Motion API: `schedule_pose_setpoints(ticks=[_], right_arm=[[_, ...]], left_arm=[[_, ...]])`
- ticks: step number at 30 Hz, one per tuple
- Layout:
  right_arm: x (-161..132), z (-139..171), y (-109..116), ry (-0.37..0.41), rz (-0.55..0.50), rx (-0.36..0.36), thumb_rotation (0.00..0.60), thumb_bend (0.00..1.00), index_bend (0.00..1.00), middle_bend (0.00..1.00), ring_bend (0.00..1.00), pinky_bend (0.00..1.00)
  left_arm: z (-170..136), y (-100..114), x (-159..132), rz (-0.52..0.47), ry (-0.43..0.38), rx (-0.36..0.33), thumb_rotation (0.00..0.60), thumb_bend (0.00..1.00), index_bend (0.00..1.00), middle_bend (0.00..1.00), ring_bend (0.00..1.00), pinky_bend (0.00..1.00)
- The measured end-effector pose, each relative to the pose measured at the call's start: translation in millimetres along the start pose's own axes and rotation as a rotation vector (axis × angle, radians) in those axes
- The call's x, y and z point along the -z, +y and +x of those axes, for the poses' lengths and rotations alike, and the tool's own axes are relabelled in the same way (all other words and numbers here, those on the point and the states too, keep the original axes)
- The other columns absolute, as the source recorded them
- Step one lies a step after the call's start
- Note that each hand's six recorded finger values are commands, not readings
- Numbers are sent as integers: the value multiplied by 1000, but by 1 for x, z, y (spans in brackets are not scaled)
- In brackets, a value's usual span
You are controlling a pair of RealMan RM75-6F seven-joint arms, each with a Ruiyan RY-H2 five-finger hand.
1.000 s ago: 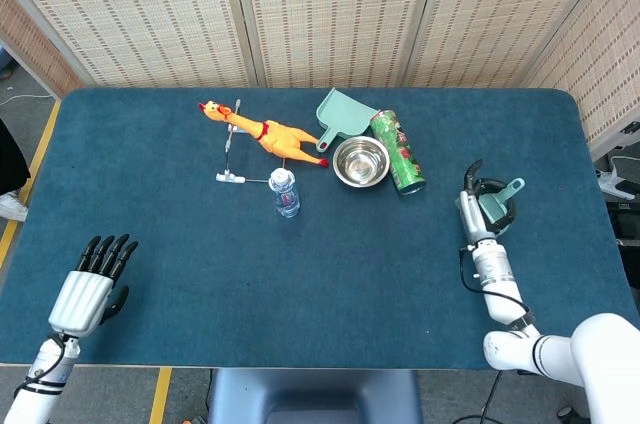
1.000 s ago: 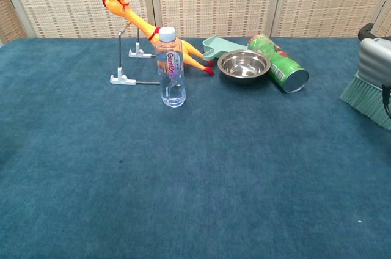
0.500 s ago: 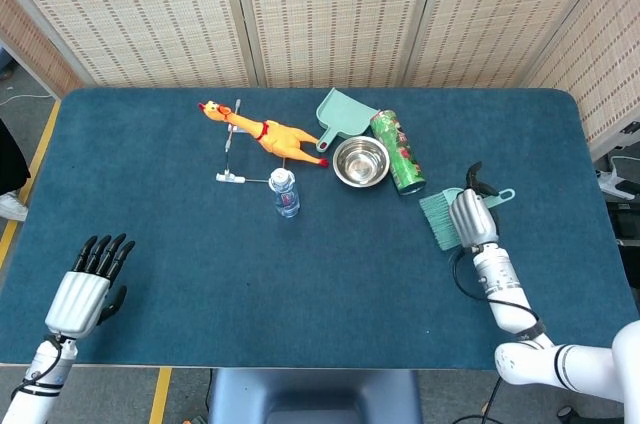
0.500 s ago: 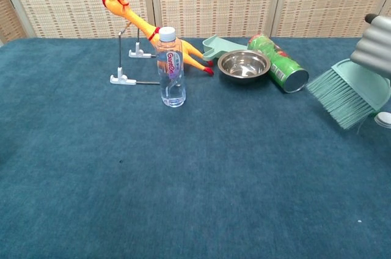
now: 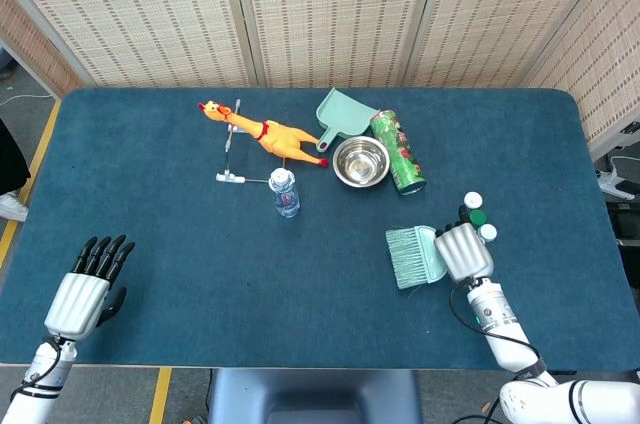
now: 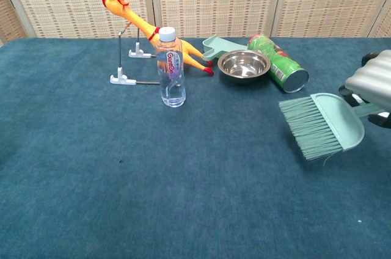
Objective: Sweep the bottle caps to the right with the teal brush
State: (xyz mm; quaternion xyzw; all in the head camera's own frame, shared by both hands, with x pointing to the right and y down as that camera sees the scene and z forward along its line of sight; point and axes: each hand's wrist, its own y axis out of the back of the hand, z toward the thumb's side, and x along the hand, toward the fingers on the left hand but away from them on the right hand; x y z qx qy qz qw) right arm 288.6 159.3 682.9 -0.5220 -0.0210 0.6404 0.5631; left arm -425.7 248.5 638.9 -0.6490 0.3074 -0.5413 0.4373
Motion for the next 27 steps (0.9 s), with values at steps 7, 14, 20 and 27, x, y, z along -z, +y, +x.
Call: schedule_pose_setpoints(ticks=[7, 14, 20, 27], right_arm=[[-20, -4, -35, 10, -121, -52, 600, 241, 0, 43, 46, 7], [-25, 22, -45, 25, -216, -102, 600, 152, 0, 0, 0, 0], [6, 49, -40, -108, -350, -1, 600, 152, 0, 0, 0, 0], [59, 98, -48, -324, -517, 143, 600, 151, 0, 0, 0, 0]], left_arm=[[2, 5, 3, -4, 6, -12, 600, 465, 0, 0, 0, 50], [4, 4, 4, -8, 6, -7, 600, 465, 0, 0, 0, 50], [1, 12, 3, -17, -2, -43, 600, 465, 0, 0, 0, 50], [0, 19, 4, -16, 1, -85, 600, 465, 0, 0, 0, 50]])
